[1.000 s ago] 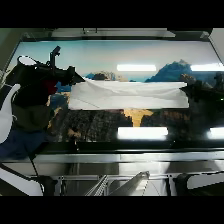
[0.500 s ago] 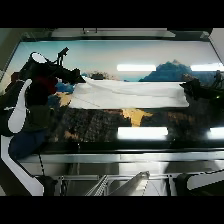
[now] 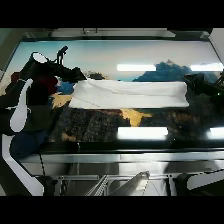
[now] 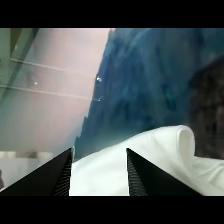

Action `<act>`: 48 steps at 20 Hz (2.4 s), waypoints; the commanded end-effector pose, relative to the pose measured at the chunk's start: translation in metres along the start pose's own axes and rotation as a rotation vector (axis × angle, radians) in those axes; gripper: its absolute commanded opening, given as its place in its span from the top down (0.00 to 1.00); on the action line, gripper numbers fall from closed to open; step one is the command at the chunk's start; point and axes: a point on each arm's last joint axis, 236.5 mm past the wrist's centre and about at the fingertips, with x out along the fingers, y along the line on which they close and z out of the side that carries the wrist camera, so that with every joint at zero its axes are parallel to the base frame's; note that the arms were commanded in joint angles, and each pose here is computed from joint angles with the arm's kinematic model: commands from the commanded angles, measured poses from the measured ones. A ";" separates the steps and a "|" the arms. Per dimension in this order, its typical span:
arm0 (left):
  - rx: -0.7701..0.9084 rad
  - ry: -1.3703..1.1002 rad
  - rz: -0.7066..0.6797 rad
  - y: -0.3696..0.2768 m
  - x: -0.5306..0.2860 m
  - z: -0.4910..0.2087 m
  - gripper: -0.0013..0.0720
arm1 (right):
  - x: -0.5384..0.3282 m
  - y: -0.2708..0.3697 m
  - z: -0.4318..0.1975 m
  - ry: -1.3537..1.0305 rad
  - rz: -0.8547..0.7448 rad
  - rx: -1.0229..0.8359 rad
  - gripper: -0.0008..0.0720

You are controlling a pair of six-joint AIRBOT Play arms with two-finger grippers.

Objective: Fold the shirts.

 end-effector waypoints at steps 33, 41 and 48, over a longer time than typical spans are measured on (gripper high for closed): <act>0.280 0.058 -0.097 -0.159 -0.027 -0.023 0.97 | 0.012 -0.062 -0.074 0.615 -0.165 -0.222 0.97; 0.206 0.085 -0.074 -0.145 0.112 -0.045 0.97 | -0.001 0.019 -0.054 0.569 -0.012 -0.193 0.97; 0.149 0.009 -0.040 -0.152 0.182 -0.054 0.97 | -0.028 0.135 -0.058 0.581 0.220 -0.177 0.97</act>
